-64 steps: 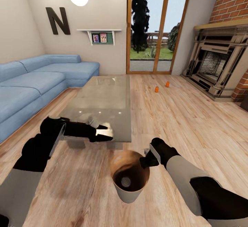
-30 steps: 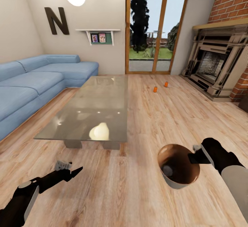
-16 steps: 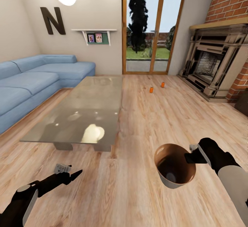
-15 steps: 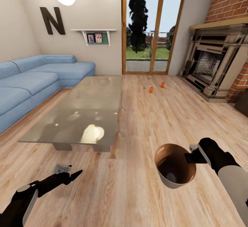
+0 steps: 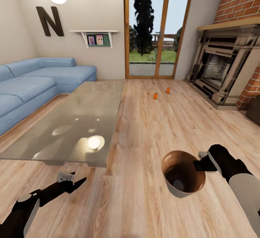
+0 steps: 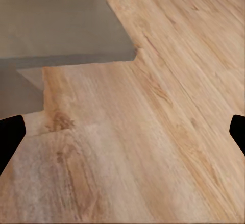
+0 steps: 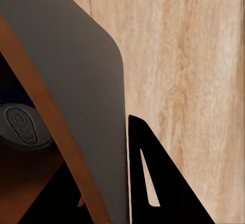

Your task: Put the three can of soda from the living room inside the tash can in the kitchen.

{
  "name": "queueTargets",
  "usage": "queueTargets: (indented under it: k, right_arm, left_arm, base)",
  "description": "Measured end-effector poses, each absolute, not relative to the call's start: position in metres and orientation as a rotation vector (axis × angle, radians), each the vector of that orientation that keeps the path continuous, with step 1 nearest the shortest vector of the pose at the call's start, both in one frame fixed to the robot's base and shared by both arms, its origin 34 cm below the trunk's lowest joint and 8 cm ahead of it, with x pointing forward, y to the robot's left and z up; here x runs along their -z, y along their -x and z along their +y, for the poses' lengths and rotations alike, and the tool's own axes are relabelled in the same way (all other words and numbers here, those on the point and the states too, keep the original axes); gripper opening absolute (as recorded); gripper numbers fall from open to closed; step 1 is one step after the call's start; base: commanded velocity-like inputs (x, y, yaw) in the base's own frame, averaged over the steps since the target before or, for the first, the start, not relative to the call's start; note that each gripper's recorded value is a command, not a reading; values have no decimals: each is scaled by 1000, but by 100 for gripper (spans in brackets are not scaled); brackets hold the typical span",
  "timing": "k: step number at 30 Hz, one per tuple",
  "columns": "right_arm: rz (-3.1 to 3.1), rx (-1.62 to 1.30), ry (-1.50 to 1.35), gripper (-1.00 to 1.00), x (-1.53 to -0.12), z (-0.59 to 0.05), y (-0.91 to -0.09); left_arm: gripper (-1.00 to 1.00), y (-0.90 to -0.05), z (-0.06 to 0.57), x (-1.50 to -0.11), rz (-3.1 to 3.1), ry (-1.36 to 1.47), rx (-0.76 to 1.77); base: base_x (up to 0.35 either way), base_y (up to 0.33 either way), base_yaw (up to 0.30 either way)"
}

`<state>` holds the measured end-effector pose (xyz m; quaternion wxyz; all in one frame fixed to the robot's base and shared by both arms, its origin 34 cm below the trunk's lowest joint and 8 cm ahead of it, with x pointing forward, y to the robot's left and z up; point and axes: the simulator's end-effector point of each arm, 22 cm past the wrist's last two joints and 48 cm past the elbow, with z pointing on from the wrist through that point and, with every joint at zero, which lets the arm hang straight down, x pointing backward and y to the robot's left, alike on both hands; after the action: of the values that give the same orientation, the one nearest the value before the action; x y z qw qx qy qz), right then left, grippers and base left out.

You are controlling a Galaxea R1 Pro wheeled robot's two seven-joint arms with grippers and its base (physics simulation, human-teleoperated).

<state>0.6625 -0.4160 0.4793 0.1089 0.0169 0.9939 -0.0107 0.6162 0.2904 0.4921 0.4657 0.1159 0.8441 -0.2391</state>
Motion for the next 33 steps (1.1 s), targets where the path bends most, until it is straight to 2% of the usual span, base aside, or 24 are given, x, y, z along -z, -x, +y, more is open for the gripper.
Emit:
queueTargets:
  k: [11,17,23,33]
  right_arm:
    - [2923,21,-50,-100,-479,-412,-663]
    - [2923,19,-48,-100,-479,-411,-663]
    - [2924,30,-44,-100,-479,-413,-663]
    - [2924,22,-45,-100,-478,-411,-663]
  left_arm:
    - [100,-618,292,-493,2058,-294,567]
    - [100,-619,290,-493,2056,-293,569]
    - [100,-619,288,-493,2056,-292,572]
    - [100,-619,287,-494,2054,-292,576]
  base:
    - [244,-236,0]
    - [117,-283,0]
    - [-160,-173,0]
    - [-306,-28,0]
